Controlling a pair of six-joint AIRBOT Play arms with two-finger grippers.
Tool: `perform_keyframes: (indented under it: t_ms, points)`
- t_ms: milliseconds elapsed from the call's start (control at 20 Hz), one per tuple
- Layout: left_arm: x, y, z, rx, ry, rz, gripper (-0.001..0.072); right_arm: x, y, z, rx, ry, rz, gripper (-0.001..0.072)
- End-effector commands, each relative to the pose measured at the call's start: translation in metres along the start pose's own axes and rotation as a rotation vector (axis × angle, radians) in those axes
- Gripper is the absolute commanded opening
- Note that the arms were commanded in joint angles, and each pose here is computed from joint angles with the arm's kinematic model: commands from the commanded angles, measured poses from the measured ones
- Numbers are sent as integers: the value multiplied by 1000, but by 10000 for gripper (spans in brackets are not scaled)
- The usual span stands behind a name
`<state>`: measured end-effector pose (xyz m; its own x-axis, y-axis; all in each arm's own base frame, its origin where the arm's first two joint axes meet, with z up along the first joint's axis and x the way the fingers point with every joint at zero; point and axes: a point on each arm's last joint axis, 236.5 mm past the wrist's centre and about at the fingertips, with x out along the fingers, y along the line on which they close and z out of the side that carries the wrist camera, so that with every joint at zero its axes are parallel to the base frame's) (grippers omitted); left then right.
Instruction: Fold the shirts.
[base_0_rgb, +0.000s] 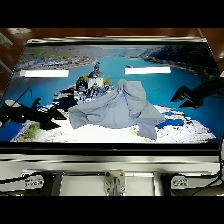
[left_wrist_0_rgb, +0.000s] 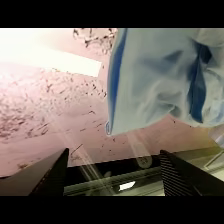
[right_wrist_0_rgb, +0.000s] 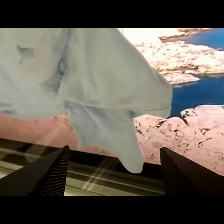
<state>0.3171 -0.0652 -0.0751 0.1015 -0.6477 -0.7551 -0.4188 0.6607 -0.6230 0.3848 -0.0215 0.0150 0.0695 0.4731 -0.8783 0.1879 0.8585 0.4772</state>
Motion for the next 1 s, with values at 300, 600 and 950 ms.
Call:
perform_keyframes:
  t_ms: [300, 600, 950]
  points:
    - [73, -23, -3, -41, -32, -116, 502, 9, -1, 8, 51, -52, 46, 673]
    - [74, -31, 1, 26, -53, -121, 45, 76, -19, -67, 156, 186, 102, 679]
    - [45, -57, 18, 179, -119, -133, 44, 136, -22, -97, 258, 170, 182, 678]
